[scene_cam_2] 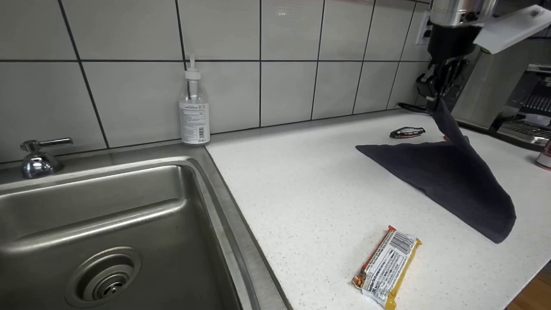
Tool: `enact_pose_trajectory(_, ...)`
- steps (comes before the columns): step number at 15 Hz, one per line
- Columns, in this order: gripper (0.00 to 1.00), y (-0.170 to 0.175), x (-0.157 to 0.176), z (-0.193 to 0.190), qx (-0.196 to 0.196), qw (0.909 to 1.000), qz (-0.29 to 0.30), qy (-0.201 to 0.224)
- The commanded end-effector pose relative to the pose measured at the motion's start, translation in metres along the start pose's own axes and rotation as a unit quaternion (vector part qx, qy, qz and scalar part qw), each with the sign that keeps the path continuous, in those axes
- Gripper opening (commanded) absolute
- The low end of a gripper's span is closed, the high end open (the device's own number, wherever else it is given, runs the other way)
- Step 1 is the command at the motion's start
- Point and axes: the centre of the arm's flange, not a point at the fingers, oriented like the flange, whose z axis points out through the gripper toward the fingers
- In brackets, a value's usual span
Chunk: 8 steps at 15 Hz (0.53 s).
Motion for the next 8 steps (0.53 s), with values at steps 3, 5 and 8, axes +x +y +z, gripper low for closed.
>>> enact_pose_trajectory(3, 0.01, -0.015, 0.030, 0.005, -0.009, 0.9999, 0.001, -0.011)
enact_pose_trajectory(5, 0.01, -0.021, 0.035, 0.009, -0.011, 0.9998, 0.001, -0.013)
enact_pose_trajectory(8, 0.01, -0.028, 0.041, 0.015, -0.015, 0.9997, 0.006, -0.018)
